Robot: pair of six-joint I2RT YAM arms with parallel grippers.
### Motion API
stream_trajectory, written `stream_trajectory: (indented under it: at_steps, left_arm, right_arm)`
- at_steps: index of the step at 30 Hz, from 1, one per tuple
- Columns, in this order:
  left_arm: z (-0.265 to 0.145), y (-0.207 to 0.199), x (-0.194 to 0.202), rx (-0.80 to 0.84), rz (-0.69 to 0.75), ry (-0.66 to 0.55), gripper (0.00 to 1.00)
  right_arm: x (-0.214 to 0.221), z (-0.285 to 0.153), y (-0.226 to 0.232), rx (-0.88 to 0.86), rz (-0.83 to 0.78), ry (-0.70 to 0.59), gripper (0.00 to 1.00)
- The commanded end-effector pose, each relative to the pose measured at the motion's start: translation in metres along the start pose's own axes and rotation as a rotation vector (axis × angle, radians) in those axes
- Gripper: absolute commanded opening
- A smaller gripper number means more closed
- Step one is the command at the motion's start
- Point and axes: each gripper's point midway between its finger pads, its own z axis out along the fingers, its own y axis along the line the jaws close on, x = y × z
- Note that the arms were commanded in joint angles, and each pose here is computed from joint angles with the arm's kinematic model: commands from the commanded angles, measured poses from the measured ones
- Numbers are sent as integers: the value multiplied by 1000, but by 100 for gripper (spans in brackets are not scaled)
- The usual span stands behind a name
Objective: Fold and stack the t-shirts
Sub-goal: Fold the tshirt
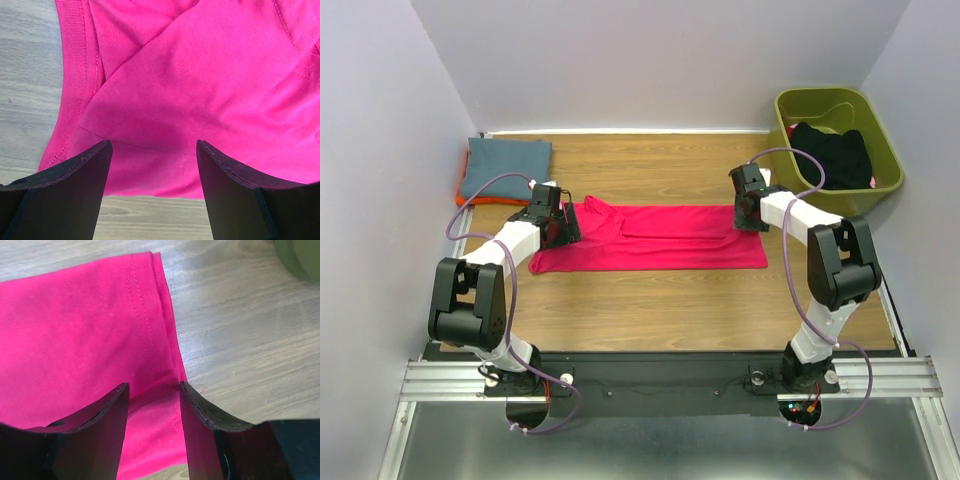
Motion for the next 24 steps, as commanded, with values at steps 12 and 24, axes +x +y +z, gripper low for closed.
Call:
stream_trajectory:
  at_steps: [12,24]
  left_arm:
    - [13,10,9,-54,17,29,79]
    - [20,16,19,-49,-8,80,79]
  right_arm:
    - [-5,8,-20,119,55,-7,16]
    - [-5,11,-37,150,69,-1,22]
